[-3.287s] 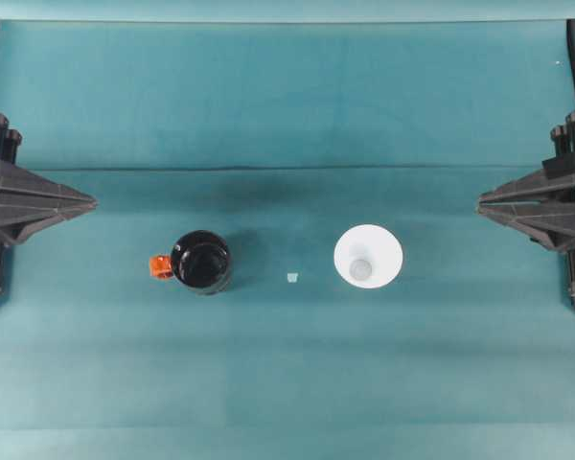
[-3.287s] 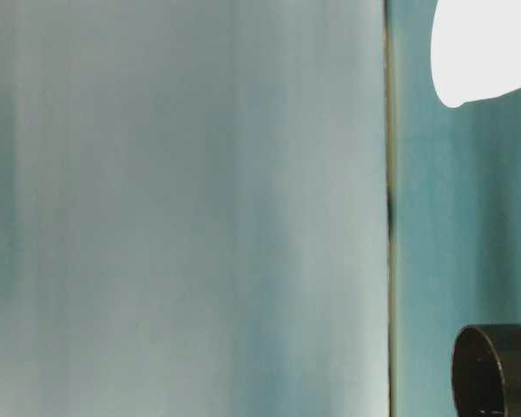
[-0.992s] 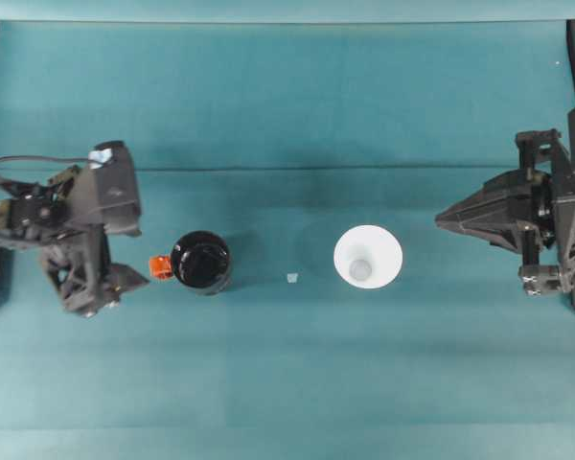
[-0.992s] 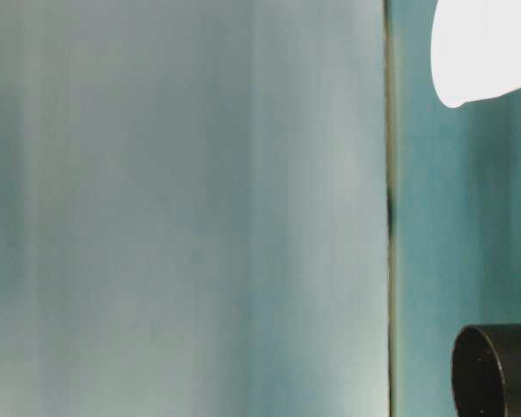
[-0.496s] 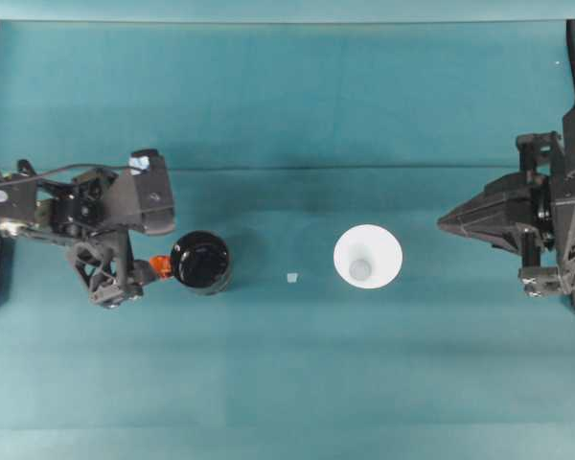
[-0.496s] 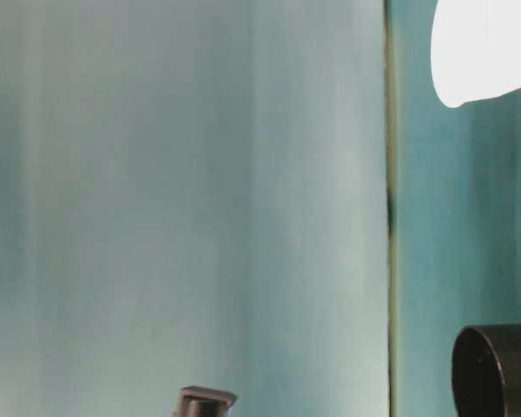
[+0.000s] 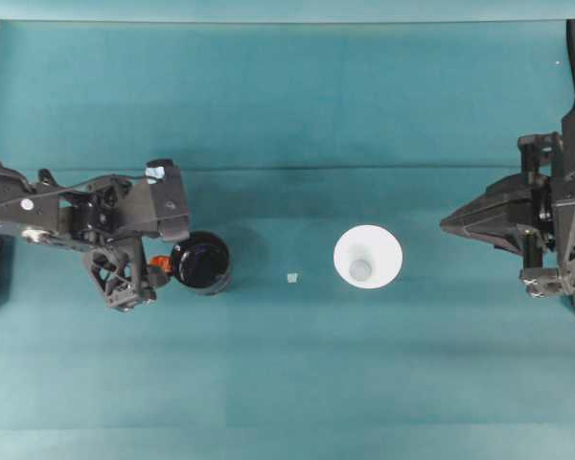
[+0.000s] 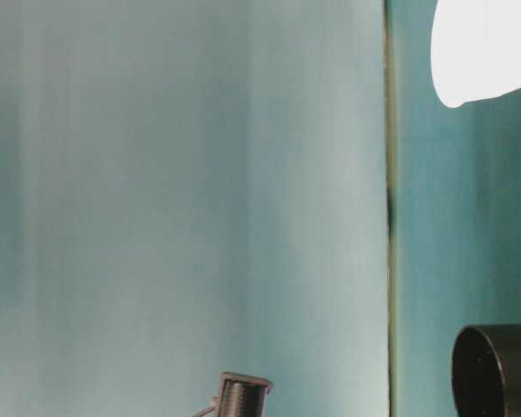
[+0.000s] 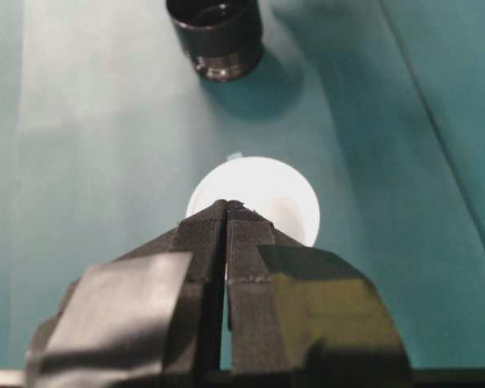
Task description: Put the paper cup into the moved red handle cup holder.
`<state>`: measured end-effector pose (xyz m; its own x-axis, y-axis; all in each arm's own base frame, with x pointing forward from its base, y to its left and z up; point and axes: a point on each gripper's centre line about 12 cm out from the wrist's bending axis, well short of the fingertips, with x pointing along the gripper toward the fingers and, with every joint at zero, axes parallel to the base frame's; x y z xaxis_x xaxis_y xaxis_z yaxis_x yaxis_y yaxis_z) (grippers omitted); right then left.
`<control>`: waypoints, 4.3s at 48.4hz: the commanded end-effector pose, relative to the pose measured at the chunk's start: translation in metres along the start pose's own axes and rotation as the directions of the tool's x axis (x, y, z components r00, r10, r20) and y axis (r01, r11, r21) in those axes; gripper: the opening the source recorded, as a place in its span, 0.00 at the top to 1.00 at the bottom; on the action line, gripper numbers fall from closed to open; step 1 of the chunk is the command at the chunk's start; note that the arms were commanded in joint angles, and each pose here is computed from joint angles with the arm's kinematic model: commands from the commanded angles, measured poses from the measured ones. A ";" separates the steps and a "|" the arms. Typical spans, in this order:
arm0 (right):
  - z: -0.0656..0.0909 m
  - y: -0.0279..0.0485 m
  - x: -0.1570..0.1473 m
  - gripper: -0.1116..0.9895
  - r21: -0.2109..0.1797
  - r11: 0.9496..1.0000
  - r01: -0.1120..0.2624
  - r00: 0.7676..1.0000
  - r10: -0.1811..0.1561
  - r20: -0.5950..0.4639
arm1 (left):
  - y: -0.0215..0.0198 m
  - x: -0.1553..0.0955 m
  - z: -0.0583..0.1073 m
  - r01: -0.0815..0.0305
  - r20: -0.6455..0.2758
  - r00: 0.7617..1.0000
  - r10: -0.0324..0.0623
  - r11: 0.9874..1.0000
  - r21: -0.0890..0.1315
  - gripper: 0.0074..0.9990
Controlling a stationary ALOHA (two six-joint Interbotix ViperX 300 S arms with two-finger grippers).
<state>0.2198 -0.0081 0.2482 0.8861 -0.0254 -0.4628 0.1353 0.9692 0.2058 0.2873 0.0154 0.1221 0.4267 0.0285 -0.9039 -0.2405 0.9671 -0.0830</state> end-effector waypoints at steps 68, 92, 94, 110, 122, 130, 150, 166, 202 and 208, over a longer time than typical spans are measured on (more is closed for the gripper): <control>-0.008 0.0003 -0.004 0.99 0.010 1.000 -0.011 1.000 0.010 0.010 | -0.0140 -0.044 0.065 0.049 0.227 0.973 -0.048 0.999 0.002 0.69; -0.009 -0.0038 -0.004 0.99 0.017 1.000 0.005 1.000 -0.005 0.012 | -0.0261 0.000 0.119 0.021 0.110 0.994 -0.022 1.000 0.009 0.70; -0.009 -0.0035 -0.003 0.99 0.017 1.000 0.004 1.000 -0.004 0.010 | -0.0265 0.002 0.117 0.020 0.104 0.994 -0.021 1.000 0.011 0.70; -0.009 -0.0038 -0.003 0.99 0.020 1.000 0.003 1.000 -0.003 0.020 | -0.0374 0.019 0.104 0.024 0.048 0.999 -0.025 0.999 0.038 0.70; -0.011 -0.0057 -0.002 0.99 0.029 1.000 0.003 0.999 -0.005 0.045 | -0.0388 0.033 0.096 0.019 0.009 1.000 -0.019 0.999 0.045 0.70; -0.020 -0.0080 -0.001 0.99 0.093 0.996 0.007 1.000 -0.010 0.029 | -0.0398 0.038 0.099 0.025 0.035 0.999 -0.027 0.999 0.044 0.70; -0.020 -0.0082 -0.001 0.99 0.112 0.994 0.004 0.999 -0.009 0.043 | -0.0386 0.040 0.099 0.028 0.053 0.998 -0.030 0.999 0.046 0.70; -0.019 -0.0080 -0.003 0.99 0.112 0.994 0.002 0.999 -0.007 0.049 | -0.0402 0.039 0.100 0.029 0.051 0.998 -0.031 0.999 0.041 0.33; -0.008 -0.0073 -0.004 0.89 0.134 0.991 0.026 1.000 -0.025 -0.011 | -0.0337 -0.072 0.075 0.043 0.174 0.982 -0.066 0.990 0.134 0.09; -0.003 -0.0082 0.000 0.72 0.138 0.989 0.042 0.999 -0.037 -0.037 | -0.0310 -0.080 0.064 0.045 0.173 0.983 -0.066 0.991 0.123 0.09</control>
<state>0.2106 -0.0133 0.2351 0.8615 -0.0458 -0.5057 0.2235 0.9285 0.2967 0.3213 0.0003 0.2141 0.5607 0.0089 -0.8279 -0.1143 0.9912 -0.0667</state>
